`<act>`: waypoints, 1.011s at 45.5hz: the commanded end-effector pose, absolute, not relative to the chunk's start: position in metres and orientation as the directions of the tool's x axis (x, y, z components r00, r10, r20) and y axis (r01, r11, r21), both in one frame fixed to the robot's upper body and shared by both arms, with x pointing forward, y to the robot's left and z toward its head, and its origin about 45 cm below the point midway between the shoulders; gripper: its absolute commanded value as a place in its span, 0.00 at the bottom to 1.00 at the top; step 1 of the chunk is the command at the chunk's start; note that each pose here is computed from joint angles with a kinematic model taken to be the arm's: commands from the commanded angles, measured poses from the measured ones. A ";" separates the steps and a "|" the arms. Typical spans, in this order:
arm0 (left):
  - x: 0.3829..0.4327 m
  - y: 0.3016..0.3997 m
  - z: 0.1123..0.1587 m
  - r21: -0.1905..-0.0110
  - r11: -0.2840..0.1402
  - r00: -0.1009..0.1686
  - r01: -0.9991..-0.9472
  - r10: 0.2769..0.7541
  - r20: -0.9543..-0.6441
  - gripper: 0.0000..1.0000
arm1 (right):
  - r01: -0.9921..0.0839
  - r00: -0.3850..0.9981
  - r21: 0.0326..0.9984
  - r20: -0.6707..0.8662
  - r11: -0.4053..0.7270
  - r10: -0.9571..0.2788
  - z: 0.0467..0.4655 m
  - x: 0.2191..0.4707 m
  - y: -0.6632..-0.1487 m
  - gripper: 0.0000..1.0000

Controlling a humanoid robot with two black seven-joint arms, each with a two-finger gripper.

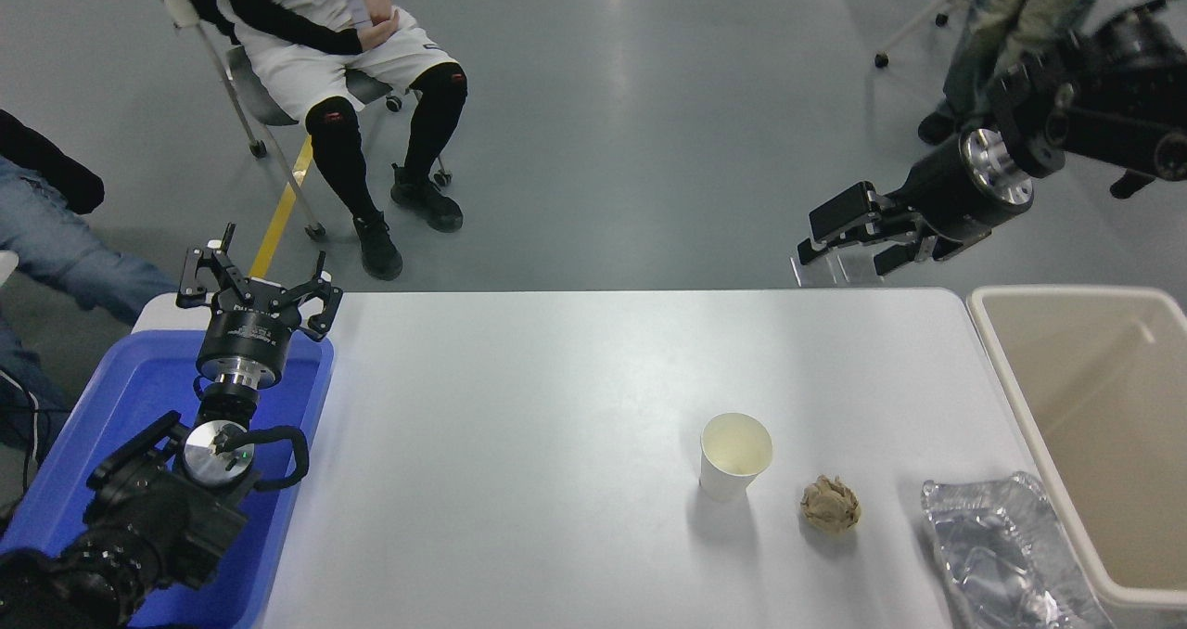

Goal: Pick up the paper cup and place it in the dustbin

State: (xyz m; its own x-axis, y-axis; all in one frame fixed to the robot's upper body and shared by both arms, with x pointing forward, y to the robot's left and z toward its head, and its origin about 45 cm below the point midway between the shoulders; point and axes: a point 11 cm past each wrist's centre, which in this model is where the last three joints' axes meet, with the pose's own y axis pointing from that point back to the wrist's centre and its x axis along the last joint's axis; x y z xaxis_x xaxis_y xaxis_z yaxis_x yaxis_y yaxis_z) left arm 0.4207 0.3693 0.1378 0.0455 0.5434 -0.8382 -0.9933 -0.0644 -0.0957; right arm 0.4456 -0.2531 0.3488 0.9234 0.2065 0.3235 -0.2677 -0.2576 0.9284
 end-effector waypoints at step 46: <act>0.4207 0.3691 0.1381 -0.098 -0.063 0.048 -0.993 0.543 -0.839 0.99 | -0.096 0.908 0.966 0.184 -0.242 0.377 0.293 0.422 -0.196 1.00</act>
State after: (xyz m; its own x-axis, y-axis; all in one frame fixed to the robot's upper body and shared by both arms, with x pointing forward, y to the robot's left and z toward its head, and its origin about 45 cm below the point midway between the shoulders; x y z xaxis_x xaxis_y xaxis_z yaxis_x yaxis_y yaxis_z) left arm 0.4207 0.3692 0.1379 0.0471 0.5428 -0.8385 -0.9932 -0.0638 -0.0970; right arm 0.4340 -0.2210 0.3143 0.9049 0.3708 0.2088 -0.1624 -0.1527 0.9748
